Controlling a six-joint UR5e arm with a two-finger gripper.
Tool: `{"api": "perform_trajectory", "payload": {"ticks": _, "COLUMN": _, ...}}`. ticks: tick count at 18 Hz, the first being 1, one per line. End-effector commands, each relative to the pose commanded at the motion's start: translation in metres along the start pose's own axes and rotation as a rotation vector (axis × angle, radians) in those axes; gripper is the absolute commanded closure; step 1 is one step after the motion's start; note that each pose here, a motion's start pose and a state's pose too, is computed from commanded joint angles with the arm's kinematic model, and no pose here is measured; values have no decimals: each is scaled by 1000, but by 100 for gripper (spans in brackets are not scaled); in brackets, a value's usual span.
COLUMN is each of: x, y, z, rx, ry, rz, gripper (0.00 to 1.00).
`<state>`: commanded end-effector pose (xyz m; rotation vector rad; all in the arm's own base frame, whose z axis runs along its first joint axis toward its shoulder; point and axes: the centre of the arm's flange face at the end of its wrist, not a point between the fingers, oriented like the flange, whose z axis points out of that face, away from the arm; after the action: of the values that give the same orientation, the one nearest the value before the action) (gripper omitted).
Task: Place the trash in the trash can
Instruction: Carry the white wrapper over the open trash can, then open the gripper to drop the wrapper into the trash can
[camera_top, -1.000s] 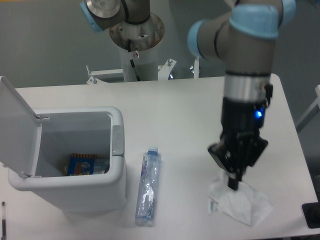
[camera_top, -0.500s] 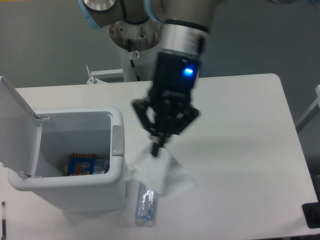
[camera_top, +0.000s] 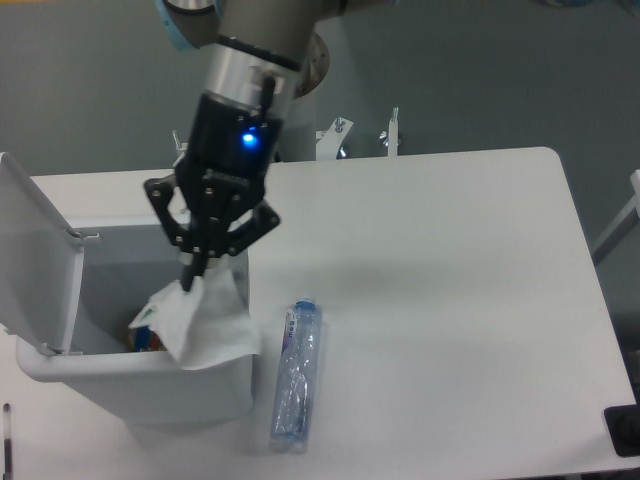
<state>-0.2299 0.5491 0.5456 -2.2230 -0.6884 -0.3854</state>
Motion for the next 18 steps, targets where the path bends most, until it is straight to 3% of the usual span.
{"api": "perform_trajectory", "payload": {"ticks": 4, "x": 3, "y": 13, "z": 3, "rx": -18, "ry": 1, "rz": -3, "gripper": 86}}
{"api": "perform_trajectory", "payload": {"ticks": 5, "x": 3, "y": 14, "z": 3, "rx": -18, "ry": 1, "rz": 0, "gripper": 81}}
{"api": "perform_trajectory", "payload": {"ticks": 7, "x": 2, "y": 14, "z": 3, "rx": -20, "ry": 1, "rz": 38, "gripper": 36}}
{"api": "perform_trajectory", "payload": {"ticks": 8, "x": 2, "y": 15, "z": 4, "rx": -21, "ry": 0, "rz": 58, "gripper": 21}}
{"api": "perform_trajectory", "payload": {"ticks": 10, "x": 2, "y": 15, "z": 4, "rx": -21, "ry": 0, "rz": 63, "gripper": 2}}
{"api": "perform_trajectory", "payload": {"ticks": 15, "x": -7, "y": 6, "z": -2, "rx": -1, "ry": -14, "rz": 56, "gripper": 0}}
{"api": "perform_trajectory", "payload": {"ticks": 18, "x": -67, "y": -15, "z": -23, "rx": 46, "ry": -100, "rz": -2, "gripper": 0}}
